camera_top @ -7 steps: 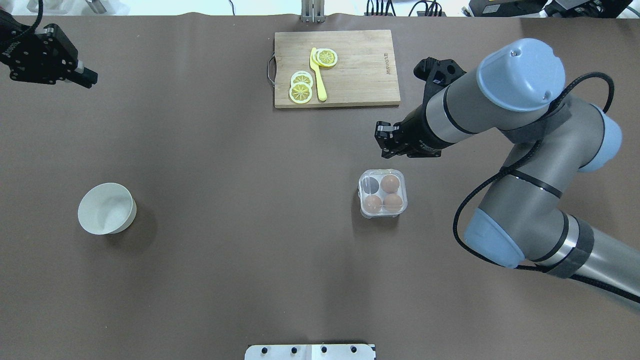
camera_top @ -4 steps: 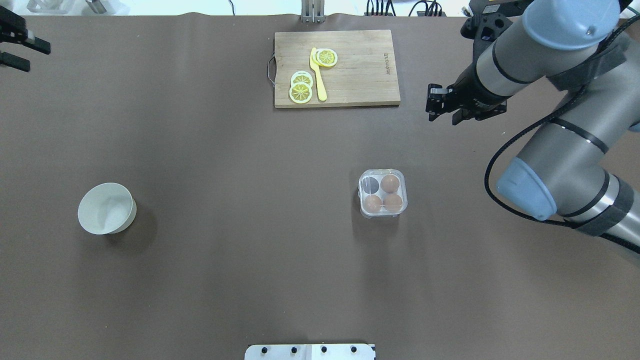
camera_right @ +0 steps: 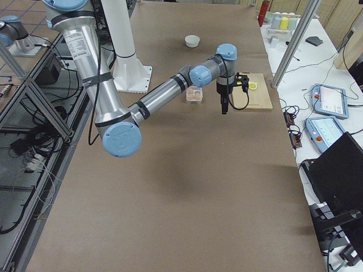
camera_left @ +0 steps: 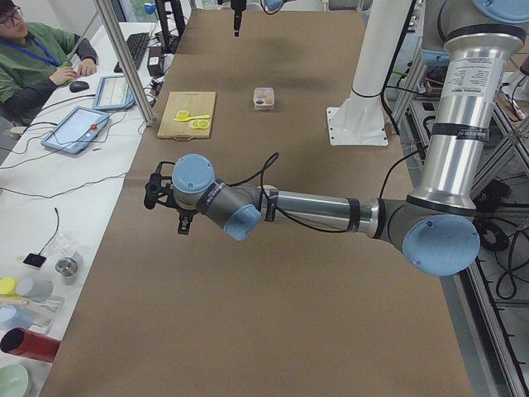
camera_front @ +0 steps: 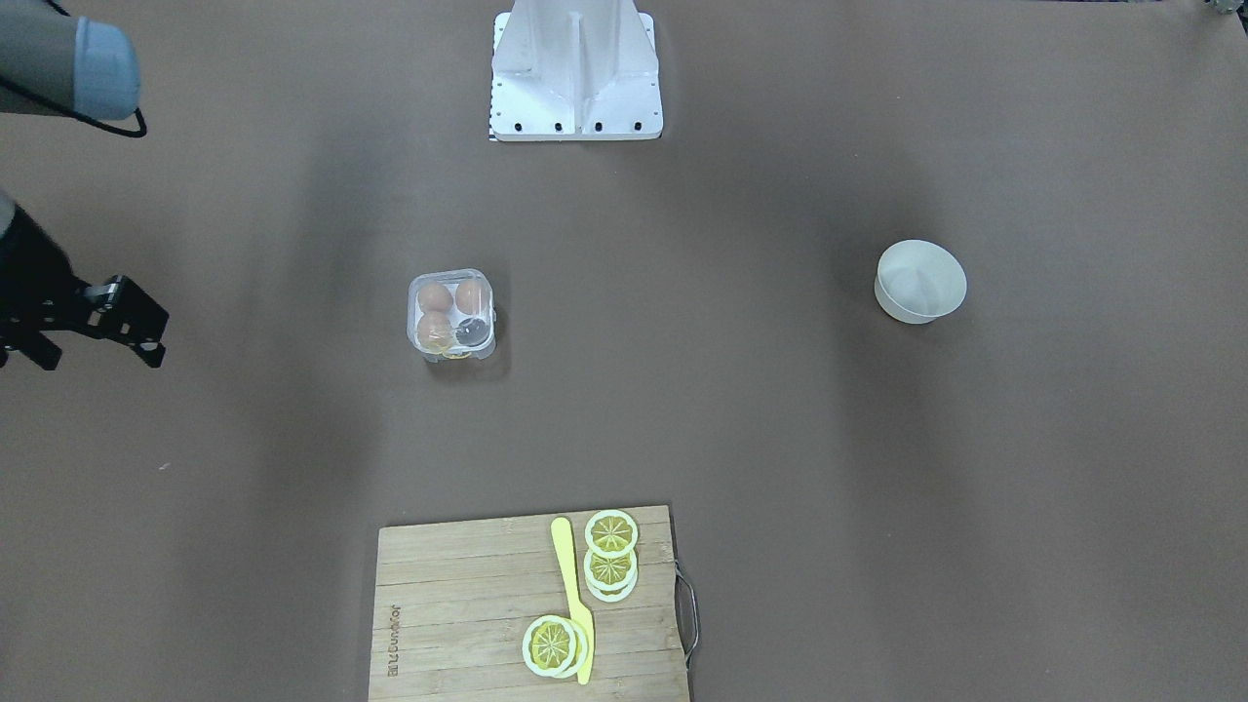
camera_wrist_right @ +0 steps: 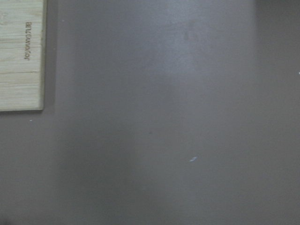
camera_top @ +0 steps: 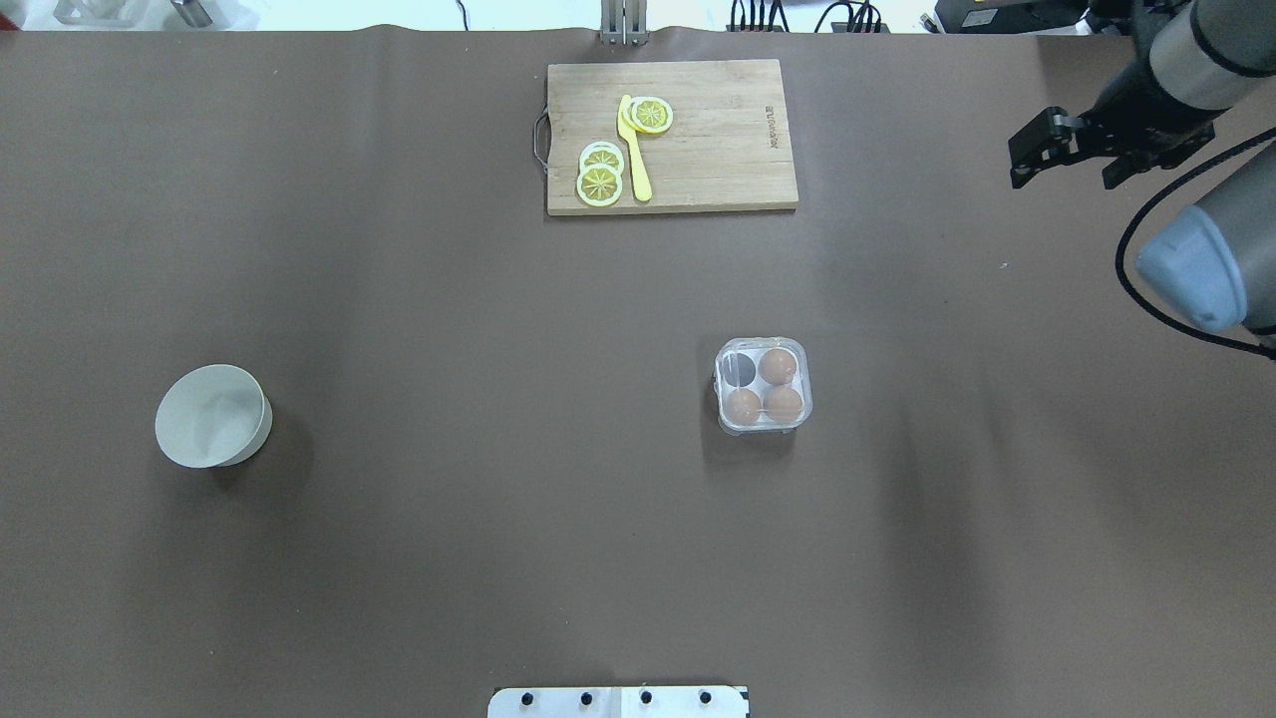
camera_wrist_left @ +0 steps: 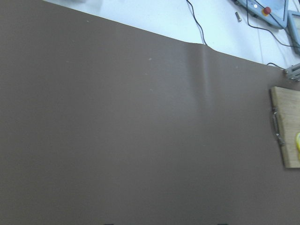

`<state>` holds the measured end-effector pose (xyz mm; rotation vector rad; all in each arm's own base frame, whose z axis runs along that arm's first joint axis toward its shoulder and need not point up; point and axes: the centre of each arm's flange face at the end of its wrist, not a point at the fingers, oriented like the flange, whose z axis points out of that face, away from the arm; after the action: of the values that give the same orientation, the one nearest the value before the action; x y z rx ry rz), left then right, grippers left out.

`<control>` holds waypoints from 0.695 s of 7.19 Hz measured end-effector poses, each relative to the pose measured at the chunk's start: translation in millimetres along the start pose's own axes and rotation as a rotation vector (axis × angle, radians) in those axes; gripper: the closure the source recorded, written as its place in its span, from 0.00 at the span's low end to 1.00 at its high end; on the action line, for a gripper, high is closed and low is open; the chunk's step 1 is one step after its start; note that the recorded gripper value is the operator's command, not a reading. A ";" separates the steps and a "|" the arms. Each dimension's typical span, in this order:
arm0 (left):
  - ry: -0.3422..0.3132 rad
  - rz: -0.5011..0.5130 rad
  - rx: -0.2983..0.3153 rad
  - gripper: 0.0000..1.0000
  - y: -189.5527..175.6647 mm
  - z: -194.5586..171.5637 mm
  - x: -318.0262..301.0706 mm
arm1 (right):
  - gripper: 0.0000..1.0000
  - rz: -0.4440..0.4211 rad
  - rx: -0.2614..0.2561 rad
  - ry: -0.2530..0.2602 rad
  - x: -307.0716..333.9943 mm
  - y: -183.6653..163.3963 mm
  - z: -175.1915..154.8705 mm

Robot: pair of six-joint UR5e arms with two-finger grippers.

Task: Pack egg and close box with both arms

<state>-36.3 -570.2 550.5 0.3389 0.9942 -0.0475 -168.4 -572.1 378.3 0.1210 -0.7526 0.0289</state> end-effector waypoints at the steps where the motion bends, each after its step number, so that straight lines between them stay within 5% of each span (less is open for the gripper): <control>1: -0.069 0.069 -0.051 0.01 3.8 -2.5 -28.0 | 0.00 -0.045 -0.027 0.031 56.7 -6.8 5.9; 3: -0.122 0.108 -0.186 0.01 16.7 -17.4 -68.6 | 0.00 -0.142 -0.112 0.088 157.4 -4.5 0.2; 5: -0.126 0.079 -0.236 0.01 31.6 -24.8 -81.6 | 0.00 -0.175 -0.198 0.104 233.3 32.0 11.3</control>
<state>-95.2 -542.1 613.9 0.1561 0.8509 0.1182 -8.0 -545.7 549.1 -0.0037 -0.6355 -0.2045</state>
